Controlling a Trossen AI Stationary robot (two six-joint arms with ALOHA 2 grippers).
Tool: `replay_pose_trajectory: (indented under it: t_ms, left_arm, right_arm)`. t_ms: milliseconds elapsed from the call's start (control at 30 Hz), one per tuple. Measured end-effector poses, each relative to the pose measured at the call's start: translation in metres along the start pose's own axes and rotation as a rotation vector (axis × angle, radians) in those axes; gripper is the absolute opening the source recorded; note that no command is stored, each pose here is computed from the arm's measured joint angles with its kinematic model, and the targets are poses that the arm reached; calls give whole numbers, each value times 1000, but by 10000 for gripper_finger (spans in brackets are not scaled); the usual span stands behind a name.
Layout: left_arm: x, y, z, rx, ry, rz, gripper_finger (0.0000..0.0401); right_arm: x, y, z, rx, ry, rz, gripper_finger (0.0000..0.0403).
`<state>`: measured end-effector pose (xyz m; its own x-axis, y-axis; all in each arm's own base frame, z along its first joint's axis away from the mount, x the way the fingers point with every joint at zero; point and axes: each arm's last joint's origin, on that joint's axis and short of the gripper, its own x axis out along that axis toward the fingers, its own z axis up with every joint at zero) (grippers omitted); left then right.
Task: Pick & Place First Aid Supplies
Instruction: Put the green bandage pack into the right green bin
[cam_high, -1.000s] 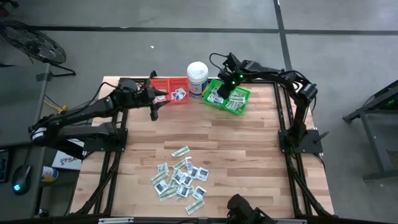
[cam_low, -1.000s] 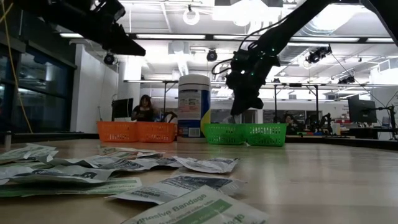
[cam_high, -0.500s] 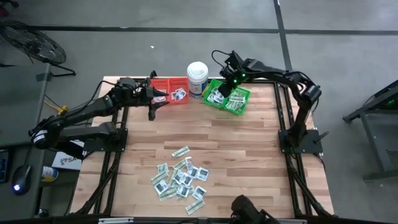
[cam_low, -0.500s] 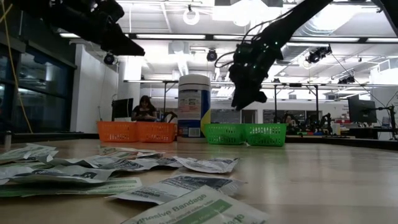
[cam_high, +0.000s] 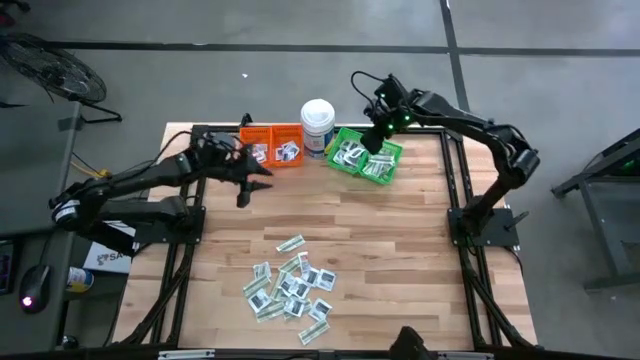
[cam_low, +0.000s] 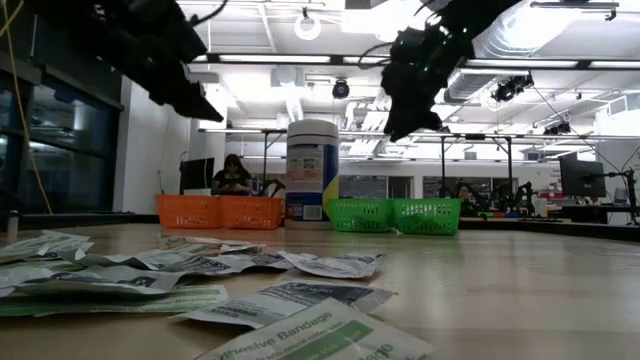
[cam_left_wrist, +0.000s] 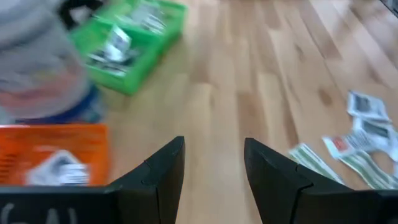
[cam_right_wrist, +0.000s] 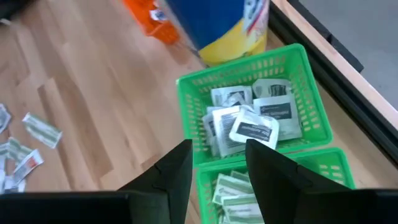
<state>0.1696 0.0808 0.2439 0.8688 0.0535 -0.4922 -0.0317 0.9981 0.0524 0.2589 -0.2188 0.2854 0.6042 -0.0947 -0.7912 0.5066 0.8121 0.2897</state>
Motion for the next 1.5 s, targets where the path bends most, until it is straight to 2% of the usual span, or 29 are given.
replay_pose_trajectory:
  t_ms: [167, 367, 467, 600, 733, 833, 900, 1067, 1267, 1500]
  left_arm:
    - [25, -18, -4, 34, 87, -112, 161]
    - [50, -51, -9, 123, 183, -230, 161]
    - [58, -67, -13, 84, 231, -272, 161]
    - [67, -85, -18, -48, 307, -314, 161]
    - [77, -94, -26, -250, 403, -297, 161]
    - [86, -96, -32, -397, 461, -239, 161]
    - [93, -96, -34, -440, 457, -220, 161]
    - [106, -105, -33, -407, 403, -242, 161]
    - [114, -119, -32, -388, 463, -232, 166]
    - [125, -132, -25, -332, 457, -180, 232]
  right_arm:
    - [-18, 14, -2, -69, -26, -43, 140]
    - [-39, 30, -11, -155, -18, -61, 140]
    - [-53, 36, -17, -187, -11, -63, 140]
    - [-69, 45, -22, -215, -36, -57, 140]
    - [-83, 55, -26, -266, -76, -39, 140]
    - [-89, 60, -28, -287, -95, -29, 140]
    - [-90, 64, -29, -310, -99, -23, 140]
    - [-90, 70, -31, -341, -91, -9, 140]
    - [-88, 78, -36, -370, -52, 11, 140]
    - [-76, 84, -47, -390, 5, 36, 140]
